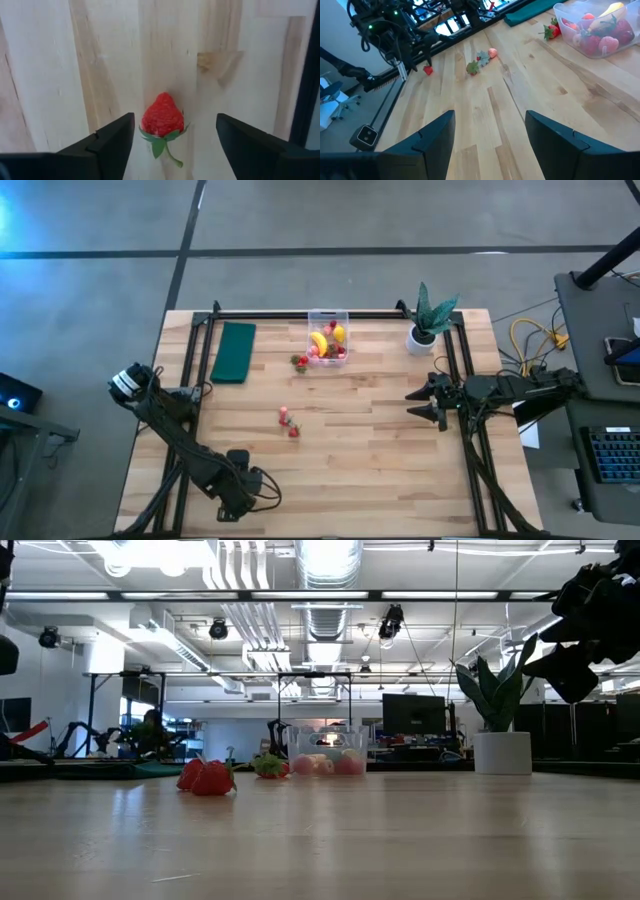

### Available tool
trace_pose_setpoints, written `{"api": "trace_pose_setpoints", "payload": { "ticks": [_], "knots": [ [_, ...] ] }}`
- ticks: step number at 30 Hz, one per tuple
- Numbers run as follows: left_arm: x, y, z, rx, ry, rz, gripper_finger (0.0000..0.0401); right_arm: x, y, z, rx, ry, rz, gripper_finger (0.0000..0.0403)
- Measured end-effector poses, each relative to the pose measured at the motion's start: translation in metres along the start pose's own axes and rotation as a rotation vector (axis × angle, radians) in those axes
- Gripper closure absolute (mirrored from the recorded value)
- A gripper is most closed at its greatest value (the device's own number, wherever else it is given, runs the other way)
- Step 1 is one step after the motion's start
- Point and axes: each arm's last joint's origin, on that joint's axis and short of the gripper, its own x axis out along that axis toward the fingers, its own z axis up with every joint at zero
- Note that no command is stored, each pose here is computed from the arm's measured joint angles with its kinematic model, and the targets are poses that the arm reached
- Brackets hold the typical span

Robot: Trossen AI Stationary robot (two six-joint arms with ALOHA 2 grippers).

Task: Pick and placing Produce into tupperware
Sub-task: Put the red strawberry into the transparent bin

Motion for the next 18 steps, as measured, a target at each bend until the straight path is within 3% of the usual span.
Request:
{"api": "trace_pose_setpoints", "payload": {
  "ticks": [11, 18],
  "knots": [
    [0.024, 0.002, 0.001, -0.036, 0.078, 0.045, 0.0133, 0.000, 0.000, 0.000, 0.000, 0.000, 0.000, 0.0170],
    [0.025, 0.003, 0.001, -0.039, 0.086, 0.051, 0.0181, 0.000, 0.000, 0.000, 0.000, 0.001, 0.000, 0.0170]
  ]
}}
